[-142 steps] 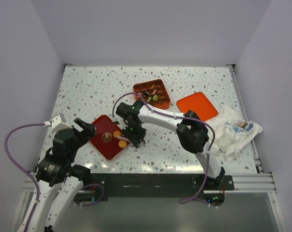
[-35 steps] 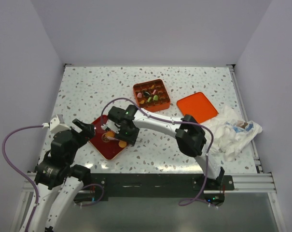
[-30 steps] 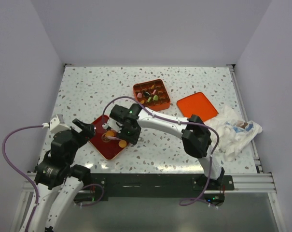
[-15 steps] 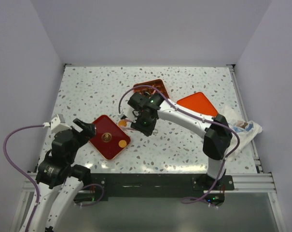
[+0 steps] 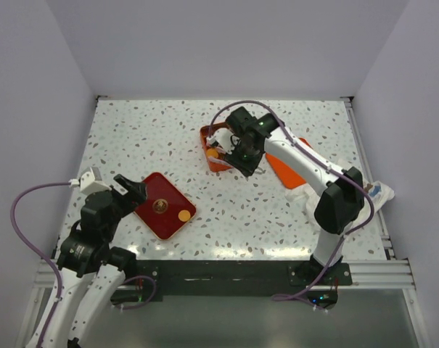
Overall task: Pack the cookies
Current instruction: Place the fake cookies in the packing box.
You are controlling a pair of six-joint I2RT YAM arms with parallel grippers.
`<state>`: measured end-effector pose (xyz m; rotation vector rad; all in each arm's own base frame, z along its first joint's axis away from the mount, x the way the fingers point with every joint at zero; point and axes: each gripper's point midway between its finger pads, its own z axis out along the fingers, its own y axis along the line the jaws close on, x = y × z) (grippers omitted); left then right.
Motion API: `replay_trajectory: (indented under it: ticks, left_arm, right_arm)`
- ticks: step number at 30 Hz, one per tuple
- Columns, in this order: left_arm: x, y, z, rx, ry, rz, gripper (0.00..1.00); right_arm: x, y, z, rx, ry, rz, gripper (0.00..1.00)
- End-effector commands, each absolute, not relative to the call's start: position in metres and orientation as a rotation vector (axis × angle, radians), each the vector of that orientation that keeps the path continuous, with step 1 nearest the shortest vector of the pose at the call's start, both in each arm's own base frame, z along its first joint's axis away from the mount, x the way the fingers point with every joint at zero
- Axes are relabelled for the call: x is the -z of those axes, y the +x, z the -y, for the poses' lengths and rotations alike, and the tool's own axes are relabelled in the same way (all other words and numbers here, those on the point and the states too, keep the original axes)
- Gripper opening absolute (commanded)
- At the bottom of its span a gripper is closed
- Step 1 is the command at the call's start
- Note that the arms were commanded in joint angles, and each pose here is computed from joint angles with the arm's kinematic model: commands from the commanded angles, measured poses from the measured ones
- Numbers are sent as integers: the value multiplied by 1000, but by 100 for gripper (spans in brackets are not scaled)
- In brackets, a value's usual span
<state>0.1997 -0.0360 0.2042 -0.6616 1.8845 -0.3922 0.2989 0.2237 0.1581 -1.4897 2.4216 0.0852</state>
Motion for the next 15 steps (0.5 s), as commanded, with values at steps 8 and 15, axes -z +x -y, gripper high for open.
replay_trajectory:
  ticks: [8,15]
  left_arm:
    - [-210,209,42,417,-625,-1855,88]
    - [-207,211,42,416,-629,-1860,89]
  right_arm:
    - [-178,374,-182,98,-1491,-2345,23]
    - [-170,408,-156,202,-1544,-2344,23]
